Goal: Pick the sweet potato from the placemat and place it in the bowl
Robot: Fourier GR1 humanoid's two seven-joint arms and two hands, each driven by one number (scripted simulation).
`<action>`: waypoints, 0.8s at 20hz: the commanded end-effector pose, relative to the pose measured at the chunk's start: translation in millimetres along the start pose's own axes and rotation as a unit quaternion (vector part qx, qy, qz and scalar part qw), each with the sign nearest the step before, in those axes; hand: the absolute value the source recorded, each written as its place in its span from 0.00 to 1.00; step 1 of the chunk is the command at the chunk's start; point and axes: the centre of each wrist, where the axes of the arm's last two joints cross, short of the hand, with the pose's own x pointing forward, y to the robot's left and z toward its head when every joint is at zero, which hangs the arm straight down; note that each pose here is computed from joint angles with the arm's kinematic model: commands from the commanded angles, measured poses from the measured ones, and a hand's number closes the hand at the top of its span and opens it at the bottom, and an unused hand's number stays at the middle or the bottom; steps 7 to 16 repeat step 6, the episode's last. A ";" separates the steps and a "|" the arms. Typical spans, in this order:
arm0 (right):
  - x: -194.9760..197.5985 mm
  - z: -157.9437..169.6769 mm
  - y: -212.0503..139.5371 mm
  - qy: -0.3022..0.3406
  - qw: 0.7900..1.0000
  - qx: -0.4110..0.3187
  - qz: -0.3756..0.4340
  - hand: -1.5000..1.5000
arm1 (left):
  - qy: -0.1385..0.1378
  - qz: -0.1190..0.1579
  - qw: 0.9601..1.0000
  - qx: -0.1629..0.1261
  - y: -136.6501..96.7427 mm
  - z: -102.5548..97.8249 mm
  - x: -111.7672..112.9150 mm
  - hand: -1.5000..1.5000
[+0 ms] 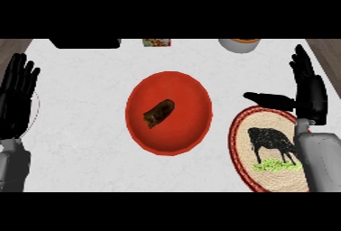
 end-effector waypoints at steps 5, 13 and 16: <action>-49.9 2.0 -90.1 -0.007 0.999 -0.007 -0.035 0.00 | 0.011 -0.004 1.000 -0.007 0.7 -10.1 8.7 0.50; -53.7 3.1 -126.4 -0.019 0.999 0.001 -0.039 0.00 | -0.002 -0.005 1.000 -0.003 -8.5 -2.7 7.5 0.50; -53.7 3.1 -126.4 -0.019 0.999 0.001 -0.039 0.00 | -0.002 -0.005 1.000 -0.003 -8.5 -2.7 7.5 0.50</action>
